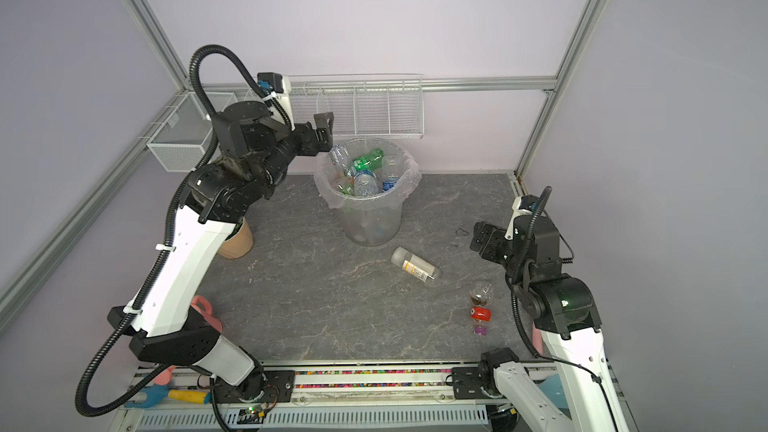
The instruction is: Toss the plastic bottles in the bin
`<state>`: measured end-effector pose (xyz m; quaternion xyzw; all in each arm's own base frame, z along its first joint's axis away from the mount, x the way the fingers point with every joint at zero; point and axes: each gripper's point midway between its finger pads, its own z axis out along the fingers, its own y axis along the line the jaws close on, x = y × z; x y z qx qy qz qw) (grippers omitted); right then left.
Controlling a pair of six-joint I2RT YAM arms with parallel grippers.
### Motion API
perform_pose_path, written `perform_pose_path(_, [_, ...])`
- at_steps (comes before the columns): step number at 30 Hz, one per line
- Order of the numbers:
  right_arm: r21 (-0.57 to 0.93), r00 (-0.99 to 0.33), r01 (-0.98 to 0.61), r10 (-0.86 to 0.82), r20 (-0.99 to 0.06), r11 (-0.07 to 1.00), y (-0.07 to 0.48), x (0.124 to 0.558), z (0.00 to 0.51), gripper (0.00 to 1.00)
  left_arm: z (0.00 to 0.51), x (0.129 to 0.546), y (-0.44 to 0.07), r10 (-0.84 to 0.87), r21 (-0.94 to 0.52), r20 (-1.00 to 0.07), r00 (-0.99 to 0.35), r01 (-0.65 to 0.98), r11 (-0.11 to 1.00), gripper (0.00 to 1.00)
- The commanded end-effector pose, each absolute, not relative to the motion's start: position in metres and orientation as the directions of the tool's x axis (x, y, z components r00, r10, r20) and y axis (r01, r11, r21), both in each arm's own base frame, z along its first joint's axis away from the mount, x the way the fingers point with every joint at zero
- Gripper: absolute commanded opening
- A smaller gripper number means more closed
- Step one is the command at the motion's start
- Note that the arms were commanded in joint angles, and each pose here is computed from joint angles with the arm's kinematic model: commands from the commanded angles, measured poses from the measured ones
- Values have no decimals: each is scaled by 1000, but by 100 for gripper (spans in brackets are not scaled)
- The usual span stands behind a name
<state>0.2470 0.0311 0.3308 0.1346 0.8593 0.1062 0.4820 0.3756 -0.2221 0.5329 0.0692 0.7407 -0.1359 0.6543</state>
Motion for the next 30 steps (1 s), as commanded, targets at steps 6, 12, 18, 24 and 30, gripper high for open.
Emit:
perform_pose_path(6, [287,-548,3,242,-801,958,51,257,312,88,527,355,-210,-99,-139,-984,-145,297,945,99])
perform_pose_path(12, [242,-645,163,288,-708,957,35,259,276,88,521,337,-197,-124,-163,-982,-144,301,940,99])
perform_pose_path(18, [125,-781,297,317,-538,947,24,256,217,88,512,327,-187,-131,-171,-980,-153,292,941,99])
perform_pose_path(24, [109,-805,329,339,-487,938,24,252,181,88,500,319,-177,-130,-170,-978,-161,272,947,99])
perform_pose_path(30, [170,-827,248,299,-475,954,42,262,169,88,481,315,-173,-139,-187,-971,-192,262,947,99])
